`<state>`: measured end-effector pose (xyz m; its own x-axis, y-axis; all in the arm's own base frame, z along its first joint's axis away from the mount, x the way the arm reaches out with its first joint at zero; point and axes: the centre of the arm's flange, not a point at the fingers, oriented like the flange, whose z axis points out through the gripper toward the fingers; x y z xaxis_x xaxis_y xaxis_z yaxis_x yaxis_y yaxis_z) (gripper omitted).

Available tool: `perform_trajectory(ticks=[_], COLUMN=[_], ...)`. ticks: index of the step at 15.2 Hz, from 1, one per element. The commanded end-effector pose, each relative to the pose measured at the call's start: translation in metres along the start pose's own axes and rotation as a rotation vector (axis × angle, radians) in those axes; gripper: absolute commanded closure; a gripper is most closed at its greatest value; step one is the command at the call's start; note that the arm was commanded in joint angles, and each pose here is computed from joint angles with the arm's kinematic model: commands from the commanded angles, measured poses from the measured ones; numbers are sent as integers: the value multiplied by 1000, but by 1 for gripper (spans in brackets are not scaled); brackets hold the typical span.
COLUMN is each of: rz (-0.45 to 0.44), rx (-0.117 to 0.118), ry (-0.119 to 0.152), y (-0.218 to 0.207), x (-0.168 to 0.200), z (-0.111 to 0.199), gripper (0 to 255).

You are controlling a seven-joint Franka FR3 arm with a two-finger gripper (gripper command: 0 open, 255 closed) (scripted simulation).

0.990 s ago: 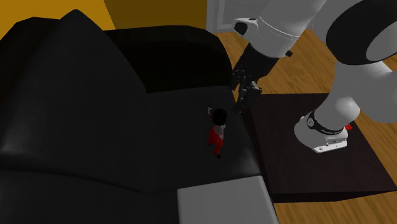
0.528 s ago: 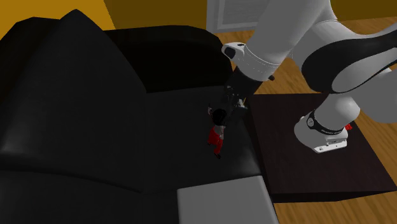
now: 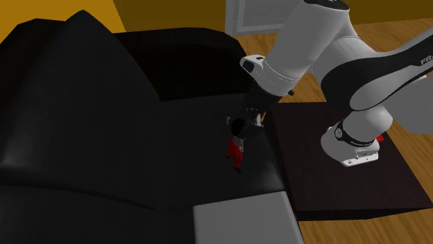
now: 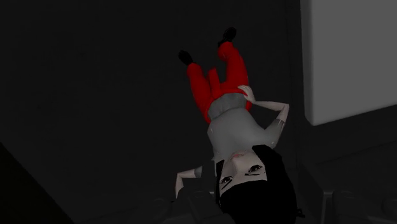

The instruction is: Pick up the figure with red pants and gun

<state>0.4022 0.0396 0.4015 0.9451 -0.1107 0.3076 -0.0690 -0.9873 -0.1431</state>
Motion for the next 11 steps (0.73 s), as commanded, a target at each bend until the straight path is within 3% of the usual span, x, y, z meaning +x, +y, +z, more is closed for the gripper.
perform_trajectory(ticks=[1, 7, 11], rz=[1, 1, 1], rx=[-1, 0, 0], ry=[-3, -3, -3], y=[1, -1, -4], x=[-1, -1, 6], z=[1, 1, -19], gripper=[255, 255, 255])
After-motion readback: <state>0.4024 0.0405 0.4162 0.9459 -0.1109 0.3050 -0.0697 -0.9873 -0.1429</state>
